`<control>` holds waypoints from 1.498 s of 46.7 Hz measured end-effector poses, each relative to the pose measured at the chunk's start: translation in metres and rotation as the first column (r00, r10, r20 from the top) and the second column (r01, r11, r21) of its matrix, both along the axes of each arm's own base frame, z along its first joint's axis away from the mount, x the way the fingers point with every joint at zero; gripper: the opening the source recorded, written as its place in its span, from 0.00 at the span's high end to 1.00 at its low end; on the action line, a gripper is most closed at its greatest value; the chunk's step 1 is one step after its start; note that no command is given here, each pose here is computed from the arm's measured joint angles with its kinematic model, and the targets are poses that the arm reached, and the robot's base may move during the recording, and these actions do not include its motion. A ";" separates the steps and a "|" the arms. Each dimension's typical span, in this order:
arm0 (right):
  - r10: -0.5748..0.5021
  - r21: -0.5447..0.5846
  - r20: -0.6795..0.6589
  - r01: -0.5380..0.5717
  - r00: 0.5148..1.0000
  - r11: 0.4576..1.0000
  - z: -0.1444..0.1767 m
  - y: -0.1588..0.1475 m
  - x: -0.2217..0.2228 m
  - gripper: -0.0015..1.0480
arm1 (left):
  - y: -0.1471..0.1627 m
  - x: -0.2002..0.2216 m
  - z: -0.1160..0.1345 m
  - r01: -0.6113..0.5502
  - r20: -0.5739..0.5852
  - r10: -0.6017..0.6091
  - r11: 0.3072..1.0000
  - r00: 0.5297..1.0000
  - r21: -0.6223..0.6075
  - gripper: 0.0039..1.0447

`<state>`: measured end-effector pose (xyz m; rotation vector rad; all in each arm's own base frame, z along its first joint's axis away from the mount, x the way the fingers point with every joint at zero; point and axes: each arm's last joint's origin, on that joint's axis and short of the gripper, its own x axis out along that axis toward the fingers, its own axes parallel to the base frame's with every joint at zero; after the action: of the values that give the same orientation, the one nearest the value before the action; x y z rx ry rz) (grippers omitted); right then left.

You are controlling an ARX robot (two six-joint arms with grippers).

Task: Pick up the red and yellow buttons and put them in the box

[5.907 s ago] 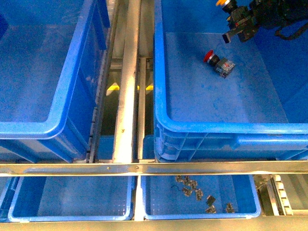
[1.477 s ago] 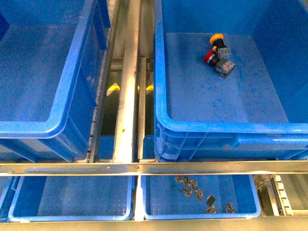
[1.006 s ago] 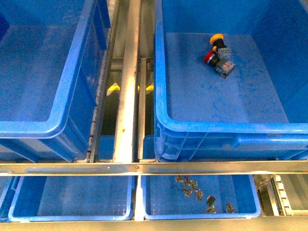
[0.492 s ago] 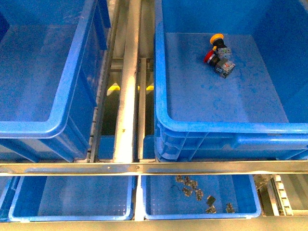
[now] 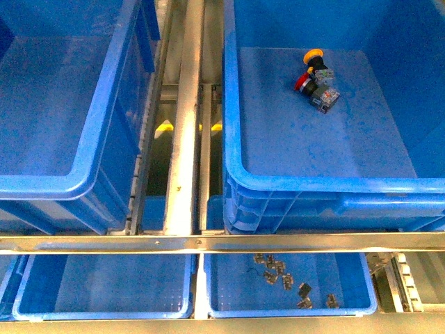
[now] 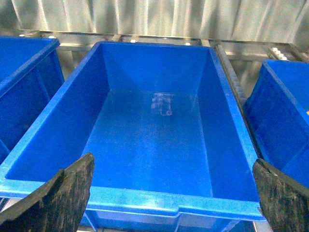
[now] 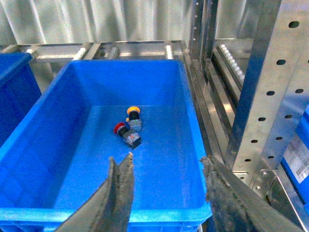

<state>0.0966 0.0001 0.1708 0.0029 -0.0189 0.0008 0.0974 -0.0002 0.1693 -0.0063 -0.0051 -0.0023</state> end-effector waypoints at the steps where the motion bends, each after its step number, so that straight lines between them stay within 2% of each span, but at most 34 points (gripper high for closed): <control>1: 0.000 0.000 0.000 0.000 1.000 1.000 0.000 0.000 0.000 0.48 | 0.000 0.000 0.000 0.000 0.000 0.000 1.000 1.000 0.000 0.07; 2: 0.000 0.000 0.000 0.000 1.000 1.000 0.000 0.000 0.000 0.47 | 0.000 0.000 0.000 0.000 0.000 0.000 1.000 1.000 0.000 0.07; 14: 0.000 0.000 0.000 0.000 1.000 1.000 0.000 0.000 0.000 0.08 | 0.000 0.000 0.000 0.000 0.000 0.000 1.000 1.000 0.000 0.07; 16: 0.000 0.001 0.000 0.000 1.000 1.000 0.000 0.000 0.000 0.05 | 0.000 0.000 0.000 0.000 0.000 0.000 1.000 1.000 0.000 0.07; 70: 0.000 0.000 0.000 0.000 1.000 1.000 0.000 0.000 0.000 0.06 | 0.000 0.000 0.000 0.000 0.000 0.000 1.000 1.000 0.000 0.07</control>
<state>0.0966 0.0001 0.1708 0.0032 -0.0189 0.0008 0.0974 -0.0002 0.1693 -0.0059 -0.0051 -0.0023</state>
